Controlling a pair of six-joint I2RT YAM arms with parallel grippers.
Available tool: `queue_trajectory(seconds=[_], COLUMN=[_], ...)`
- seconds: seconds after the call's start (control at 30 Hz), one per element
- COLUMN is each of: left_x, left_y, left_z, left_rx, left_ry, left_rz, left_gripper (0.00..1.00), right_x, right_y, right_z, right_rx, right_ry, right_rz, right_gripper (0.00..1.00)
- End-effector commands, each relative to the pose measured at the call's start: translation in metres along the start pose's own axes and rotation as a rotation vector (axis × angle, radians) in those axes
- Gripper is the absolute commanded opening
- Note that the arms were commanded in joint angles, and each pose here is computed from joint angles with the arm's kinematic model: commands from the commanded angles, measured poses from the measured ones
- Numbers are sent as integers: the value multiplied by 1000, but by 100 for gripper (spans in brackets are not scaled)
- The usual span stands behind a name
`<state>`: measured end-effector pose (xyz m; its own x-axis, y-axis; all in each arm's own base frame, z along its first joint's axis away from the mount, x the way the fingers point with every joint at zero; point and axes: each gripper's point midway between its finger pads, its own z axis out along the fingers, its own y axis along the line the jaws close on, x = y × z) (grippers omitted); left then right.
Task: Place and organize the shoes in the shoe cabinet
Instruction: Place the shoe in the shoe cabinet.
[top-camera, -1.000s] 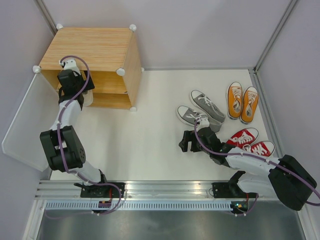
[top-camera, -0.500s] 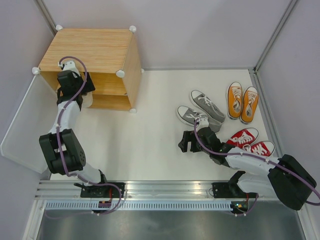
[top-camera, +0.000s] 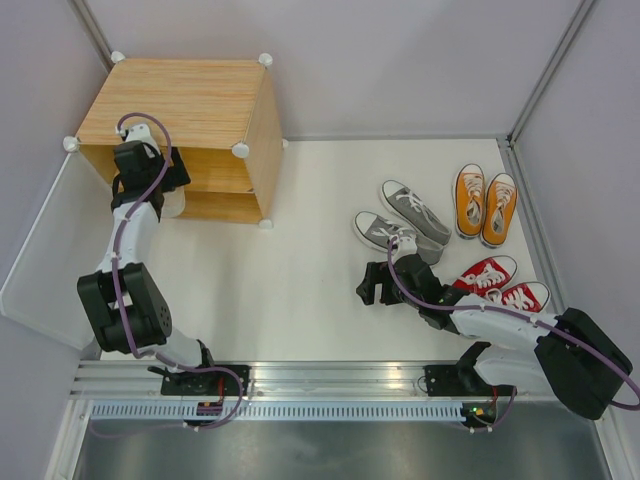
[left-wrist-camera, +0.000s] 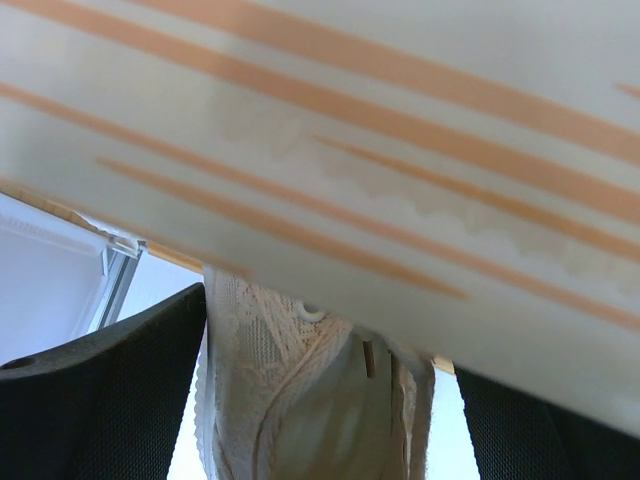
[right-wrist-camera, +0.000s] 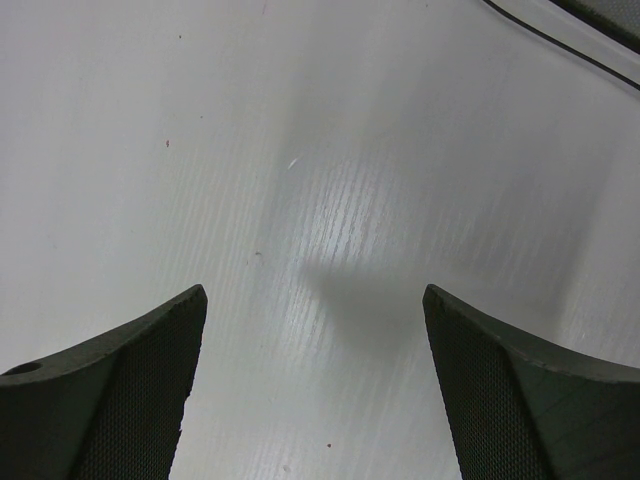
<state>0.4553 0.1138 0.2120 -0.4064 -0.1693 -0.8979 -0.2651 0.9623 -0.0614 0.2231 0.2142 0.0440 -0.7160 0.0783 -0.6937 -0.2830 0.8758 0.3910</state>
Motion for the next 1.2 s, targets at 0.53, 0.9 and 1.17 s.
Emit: queue_trajectory(seconds=[0.53,0.9,1.17], left_x=[-29,-44,-42], left_y=[-22,-7,6], left_z=[-19,-36,-50], left_rx=[128,34,-39], left_ry=[-264,-256,-257], left_rz=[-5,-28,-29], left_gripper=[100,100,100], right_x=[-21,-20,-19], right_y=[13,12,13], right_z=[-1,-1,-1], right_rx=[-42,-41,-45], right_ry=[-58,-54,-55], right_rz=[-12,-13,-11], right_gripper=[93,92,92])
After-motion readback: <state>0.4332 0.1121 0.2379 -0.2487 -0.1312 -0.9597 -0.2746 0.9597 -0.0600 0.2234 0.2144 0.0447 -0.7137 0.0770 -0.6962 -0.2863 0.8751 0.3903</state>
